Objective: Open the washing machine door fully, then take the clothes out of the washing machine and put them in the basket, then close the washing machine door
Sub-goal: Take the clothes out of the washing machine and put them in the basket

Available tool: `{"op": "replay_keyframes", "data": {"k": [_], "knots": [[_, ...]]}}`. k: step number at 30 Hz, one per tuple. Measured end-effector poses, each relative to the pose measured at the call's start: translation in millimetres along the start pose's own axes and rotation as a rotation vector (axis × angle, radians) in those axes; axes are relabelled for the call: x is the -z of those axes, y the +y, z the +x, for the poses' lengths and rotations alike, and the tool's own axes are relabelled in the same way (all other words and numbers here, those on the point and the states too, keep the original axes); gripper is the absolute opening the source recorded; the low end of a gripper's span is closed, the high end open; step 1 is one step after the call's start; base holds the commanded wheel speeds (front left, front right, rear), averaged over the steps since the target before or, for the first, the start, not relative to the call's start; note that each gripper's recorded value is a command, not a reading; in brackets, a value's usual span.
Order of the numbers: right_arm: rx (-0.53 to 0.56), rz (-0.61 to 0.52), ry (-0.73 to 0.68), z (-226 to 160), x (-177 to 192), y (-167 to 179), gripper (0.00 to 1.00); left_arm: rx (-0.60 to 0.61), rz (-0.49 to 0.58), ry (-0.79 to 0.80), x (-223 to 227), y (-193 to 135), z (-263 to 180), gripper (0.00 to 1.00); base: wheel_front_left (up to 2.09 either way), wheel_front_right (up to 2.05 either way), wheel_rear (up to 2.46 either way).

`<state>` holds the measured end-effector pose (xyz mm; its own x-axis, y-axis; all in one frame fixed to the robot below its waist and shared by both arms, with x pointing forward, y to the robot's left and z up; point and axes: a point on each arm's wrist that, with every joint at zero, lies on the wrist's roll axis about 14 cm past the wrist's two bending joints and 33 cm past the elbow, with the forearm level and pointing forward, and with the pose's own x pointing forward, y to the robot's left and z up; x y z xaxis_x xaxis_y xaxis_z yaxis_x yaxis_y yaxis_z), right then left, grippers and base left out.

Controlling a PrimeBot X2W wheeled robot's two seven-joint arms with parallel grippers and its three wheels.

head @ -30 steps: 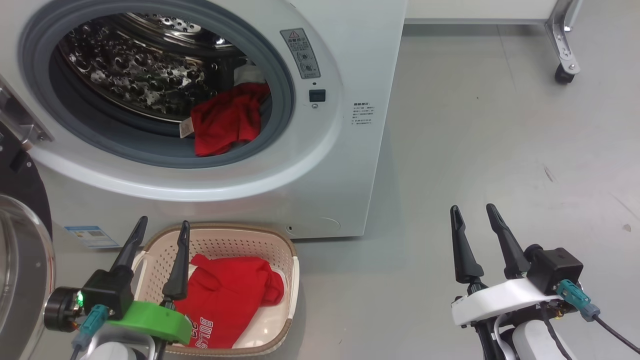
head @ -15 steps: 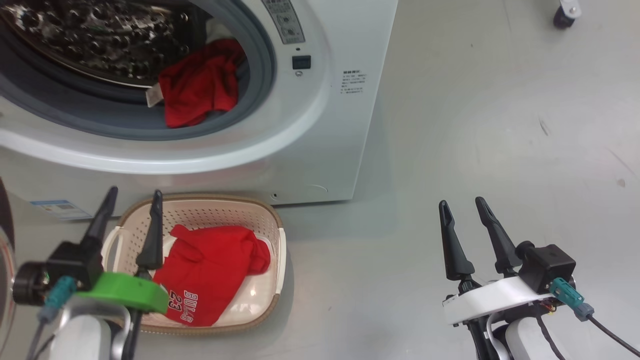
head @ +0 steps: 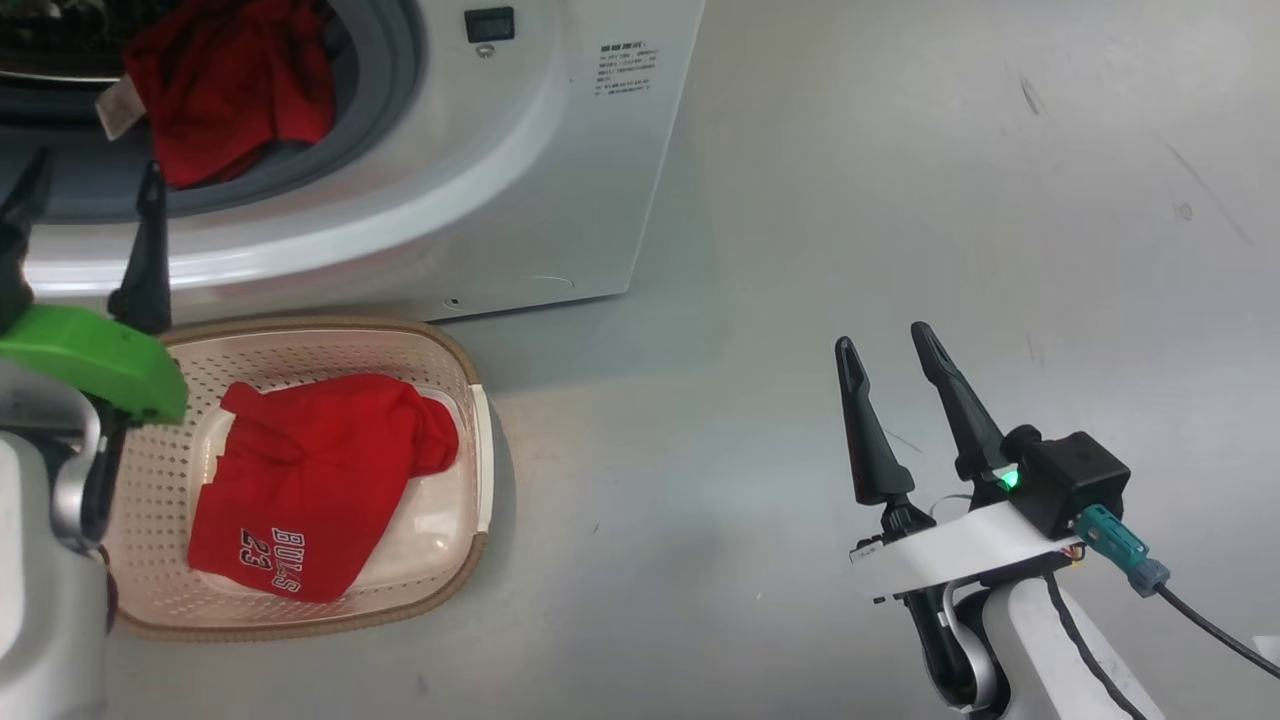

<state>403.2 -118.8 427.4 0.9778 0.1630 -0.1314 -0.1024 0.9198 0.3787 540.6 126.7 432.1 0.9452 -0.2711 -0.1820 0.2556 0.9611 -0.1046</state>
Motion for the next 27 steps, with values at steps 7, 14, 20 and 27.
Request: {"op": "replay_keyframes", "data": {"k": [7,14,20,27], "knots": [[0.037,-0.011,0.025,7,8,-15,1.00,0.024,-0.008,0.085,17,-2,44,1.00,0.00,0.00,0.00],[0.075,-0.002,0.048,11,16,-29,1.00,0.039,-0.029,0.207,47,-4,82,1.00,0.00,0.00,0.00],[0.099,-0.001,0.059,12,19,-38,1.00,0.020,-0.004,0.262,64,8,100,1.00,0.00,0.00,0.00],[0.123,-0.008,0.063,13,20,-45,1.00,-0.008,0.001,0.341,87,17,111,1.00,0.00,0.00,0.00]]}}
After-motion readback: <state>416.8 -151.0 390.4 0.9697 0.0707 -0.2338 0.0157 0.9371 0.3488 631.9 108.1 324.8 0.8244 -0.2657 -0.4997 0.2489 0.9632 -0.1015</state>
